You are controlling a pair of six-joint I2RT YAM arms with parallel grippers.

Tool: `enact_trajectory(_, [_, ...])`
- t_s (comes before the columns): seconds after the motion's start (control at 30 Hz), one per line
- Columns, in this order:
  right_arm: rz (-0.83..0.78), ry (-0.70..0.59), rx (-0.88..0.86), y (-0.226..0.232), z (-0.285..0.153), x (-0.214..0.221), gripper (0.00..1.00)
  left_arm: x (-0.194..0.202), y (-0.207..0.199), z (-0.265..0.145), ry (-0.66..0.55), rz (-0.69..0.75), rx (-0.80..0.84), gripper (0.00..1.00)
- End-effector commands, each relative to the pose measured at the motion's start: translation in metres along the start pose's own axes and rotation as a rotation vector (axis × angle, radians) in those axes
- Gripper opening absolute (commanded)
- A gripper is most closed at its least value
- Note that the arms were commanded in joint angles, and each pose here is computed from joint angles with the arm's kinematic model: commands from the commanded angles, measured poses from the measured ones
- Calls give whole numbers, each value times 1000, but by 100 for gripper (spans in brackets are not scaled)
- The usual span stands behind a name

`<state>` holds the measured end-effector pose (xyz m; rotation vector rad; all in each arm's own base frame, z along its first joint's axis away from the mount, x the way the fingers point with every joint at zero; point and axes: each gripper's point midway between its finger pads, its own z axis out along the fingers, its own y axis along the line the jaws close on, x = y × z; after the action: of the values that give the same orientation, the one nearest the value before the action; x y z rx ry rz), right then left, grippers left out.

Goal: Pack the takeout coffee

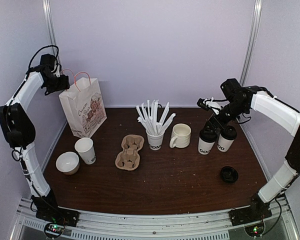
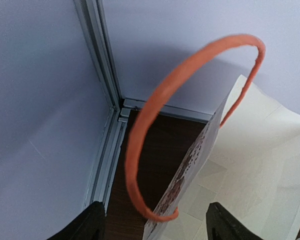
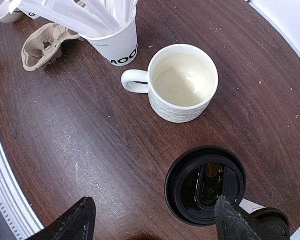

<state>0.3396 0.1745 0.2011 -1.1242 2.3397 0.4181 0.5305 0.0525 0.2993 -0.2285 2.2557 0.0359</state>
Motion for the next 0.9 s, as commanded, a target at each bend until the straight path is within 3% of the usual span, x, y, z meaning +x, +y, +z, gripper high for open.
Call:
enact_trajectory(0.0, [-4,-43,-10,6,-5,-8,85,-15,-13,6,-14,14,112,68])
enact_trajectory(0.2, [2,-37,-19,5,-2,-8,84,-14,-22,14,-4,37,168,47])
enact_trajectory(0.33, [4,-31,-22,5,0,-7,83,-11,-29,18,15,46,210,24])
enact_trajectory(0.63, [6,-26,-24,5,1,-7,82,-25,-35,9,-31,79,238,13])
enact_trajectory(0.77, [7,-21,-24,4,3,-6,82,-39,-41,3,-79,86,272,0])
enact_trajectory(0.87, [8,-13,-20,3,4,-4,81,-48,-45,-1,-115,94,284,0])
